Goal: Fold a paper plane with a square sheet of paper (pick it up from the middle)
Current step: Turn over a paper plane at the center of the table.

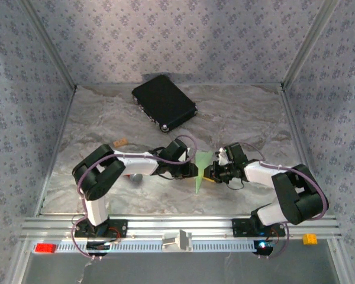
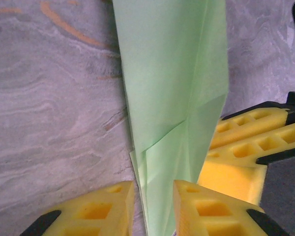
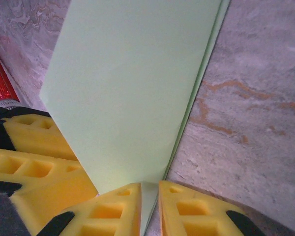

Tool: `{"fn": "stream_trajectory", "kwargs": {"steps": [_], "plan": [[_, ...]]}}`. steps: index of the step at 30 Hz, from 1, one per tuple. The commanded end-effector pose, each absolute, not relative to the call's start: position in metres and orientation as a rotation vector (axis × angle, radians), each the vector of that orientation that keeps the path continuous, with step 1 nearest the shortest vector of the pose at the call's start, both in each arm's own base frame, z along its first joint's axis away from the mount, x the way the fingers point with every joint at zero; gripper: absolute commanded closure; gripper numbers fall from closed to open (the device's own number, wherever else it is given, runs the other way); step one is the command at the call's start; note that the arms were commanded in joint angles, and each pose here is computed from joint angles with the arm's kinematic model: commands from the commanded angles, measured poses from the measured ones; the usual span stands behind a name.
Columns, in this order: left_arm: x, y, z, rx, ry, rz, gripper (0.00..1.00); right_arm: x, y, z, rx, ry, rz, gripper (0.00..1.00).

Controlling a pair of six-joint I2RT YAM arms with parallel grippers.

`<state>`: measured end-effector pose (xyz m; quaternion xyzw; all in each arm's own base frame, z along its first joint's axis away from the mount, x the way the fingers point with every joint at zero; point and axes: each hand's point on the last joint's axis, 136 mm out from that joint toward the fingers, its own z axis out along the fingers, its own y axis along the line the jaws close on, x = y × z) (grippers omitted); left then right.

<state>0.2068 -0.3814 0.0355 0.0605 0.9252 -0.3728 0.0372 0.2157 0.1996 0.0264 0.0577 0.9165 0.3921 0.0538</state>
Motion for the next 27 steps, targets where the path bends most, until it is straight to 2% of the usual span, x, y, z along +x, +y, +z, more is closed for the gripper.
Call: {"fn": "stream_trajectory", "kwargs": {"steps": [1,8,15,27], "plan": [[0.199,-0.382,0.037,0.210,2.866,-1.143,0.73,0.210,0.199,0.025,0.194,2.801,1.211,0.82],[0.191,-0.393,0.028,0.245,2.920,-1.144,0.73,0.208,0.201,0.024,0.190,2.804,1.235,0.83],[0.189,-0.394,0.020,0.240,2.954,-1.118,0.78,0.205,0.203,0.022,0.188,2.811,1.256,0.83],[0.194,-0.408,0.035,0.253,2.864,-1.250,0.82,0.202,0.205,0.021,0.191,2.804,1.302,0.85]]}}
